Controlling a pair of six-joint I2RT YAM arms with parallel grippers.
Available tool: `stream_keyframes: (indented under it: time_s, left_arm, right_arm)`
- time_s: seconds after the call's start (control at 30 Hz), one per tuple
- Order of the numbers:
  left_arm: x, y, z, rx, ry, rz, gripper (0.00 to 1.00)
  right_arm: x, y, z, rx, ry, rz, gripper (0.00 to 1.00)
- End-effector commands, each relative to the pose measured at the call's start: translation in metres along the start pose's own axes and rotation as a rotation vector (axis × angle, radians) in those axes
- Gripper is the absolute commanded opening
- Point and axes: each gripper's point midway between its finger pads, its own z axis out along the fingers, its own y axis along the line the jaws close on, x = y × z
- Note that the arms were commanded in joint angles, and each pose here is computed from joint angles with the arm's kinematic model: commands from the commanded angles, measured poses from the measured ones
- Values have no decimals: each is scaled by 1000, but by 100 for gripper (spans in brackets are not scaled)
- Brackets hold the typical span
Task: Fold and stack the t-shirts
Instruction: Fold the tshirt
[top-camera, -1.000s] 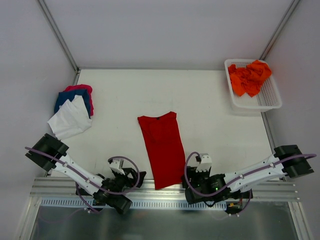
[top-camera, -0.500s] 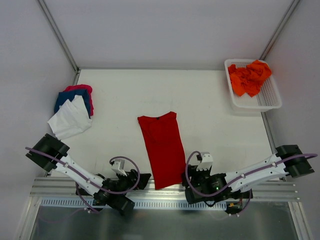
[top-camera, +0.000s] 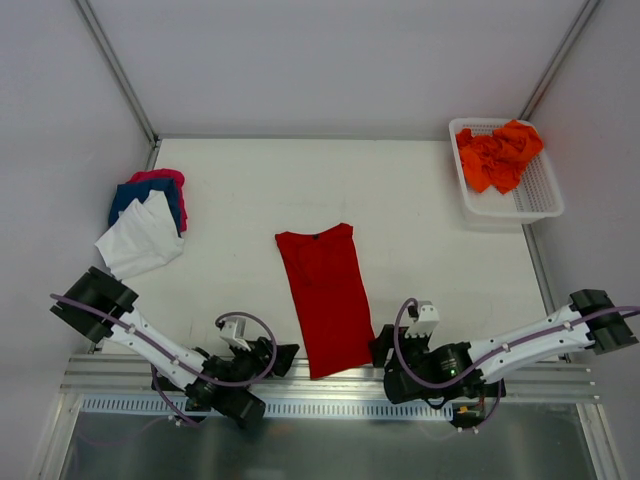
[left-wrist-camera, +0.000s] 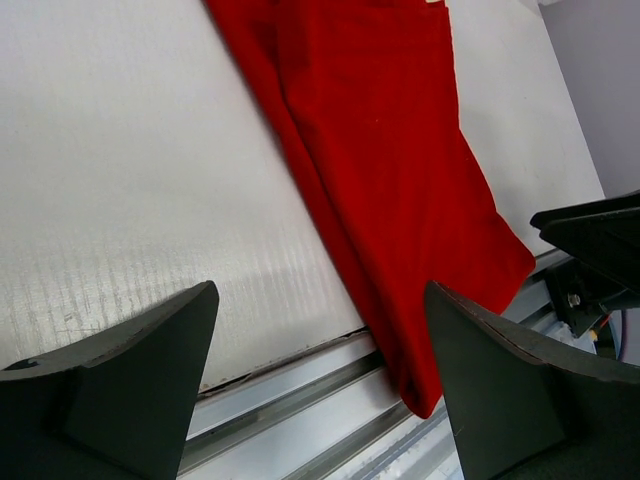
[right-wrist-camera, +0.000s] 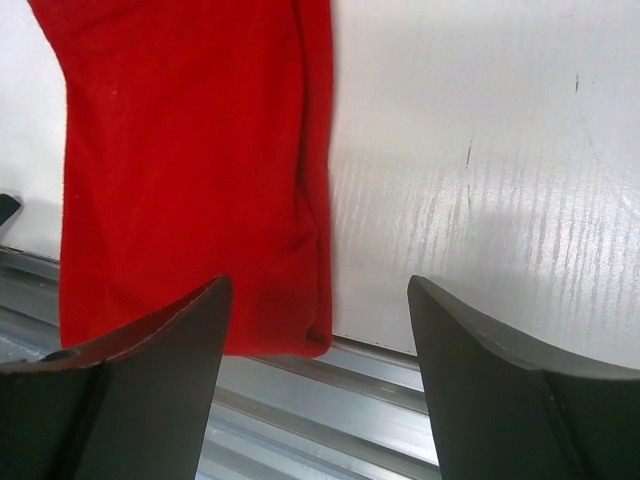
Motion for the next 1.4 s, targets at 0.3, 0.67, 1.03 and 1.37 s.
stream_keyframes:
  time_s: [0.3, 0.67, 1.03, 1.37]
  left_arm:
    - [21, -48, -56, 278, 274, -598, 88]
    - [35, -30, -47, 229, 293, -653, 91]
    - [49, -25, -45, 167, 329, -667, 91]
    - [52, -26, -43, 166, 324, -693, 91]
  right_arm:
    - [1, 4, 6, 14, -40, 15, 77]
    - [6, 6, 10, -2, -41, 53, 80]
    - [3, 9, 11, 14, -49, 45, 82]
    - [4, 10, 13, 15, -44, 42, 83]
